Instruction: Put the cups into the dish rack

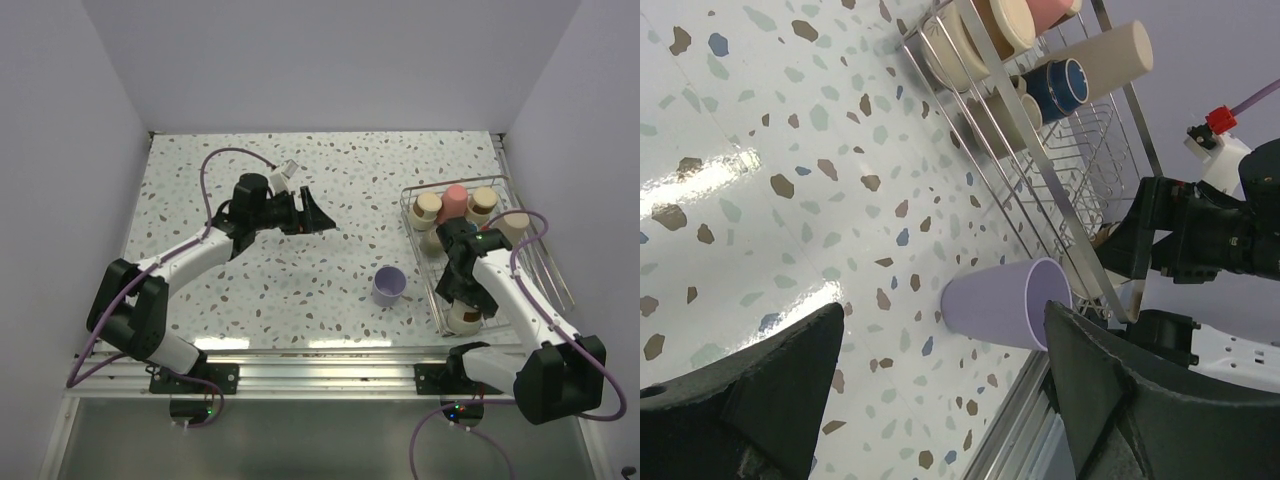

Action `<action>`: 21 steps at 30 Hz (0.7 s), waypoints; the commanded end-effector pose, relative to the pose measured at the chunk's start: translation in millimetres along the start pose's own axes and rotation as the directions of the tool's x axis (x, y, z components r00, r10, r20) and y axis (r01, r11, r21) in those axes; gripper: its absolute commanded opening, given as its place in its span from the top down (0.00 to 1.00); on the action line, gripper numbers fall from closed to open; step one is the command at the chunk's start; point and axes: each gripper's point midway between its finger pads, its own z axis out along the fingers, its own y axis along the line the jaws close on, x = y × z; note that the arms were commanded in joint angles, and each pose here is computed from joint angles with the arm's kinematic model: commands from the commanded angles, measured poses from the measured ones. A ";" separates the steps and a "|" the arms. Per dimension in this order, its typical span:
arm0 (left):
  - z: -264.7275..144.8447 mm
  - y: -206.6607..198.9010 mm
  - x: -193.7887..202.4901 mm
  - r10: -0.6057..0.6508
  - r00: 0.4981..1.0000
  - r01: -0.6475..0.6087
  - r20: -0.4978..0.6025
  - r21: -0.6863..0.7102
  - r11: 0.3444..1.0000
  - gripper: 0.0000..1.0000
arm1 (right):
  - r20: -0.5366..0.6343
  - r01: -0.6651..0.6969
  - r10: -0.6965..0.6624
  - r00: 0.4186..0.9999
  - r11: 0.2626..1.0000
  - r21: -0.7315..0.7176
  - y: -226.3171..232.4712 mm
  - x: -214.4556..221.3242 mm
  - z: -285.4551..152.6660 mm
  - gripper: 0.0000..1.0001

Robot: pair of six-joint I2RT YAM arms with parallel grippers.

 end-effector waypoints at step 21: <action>27.7 -16.7 9.8 0.202 0.973 -0.210 -0.108 -0.066 0.975 0.16 | 0.155 -0.048 0.074 0.985 0.985 -0.165 -19.5 -50.5 -98.5 0.02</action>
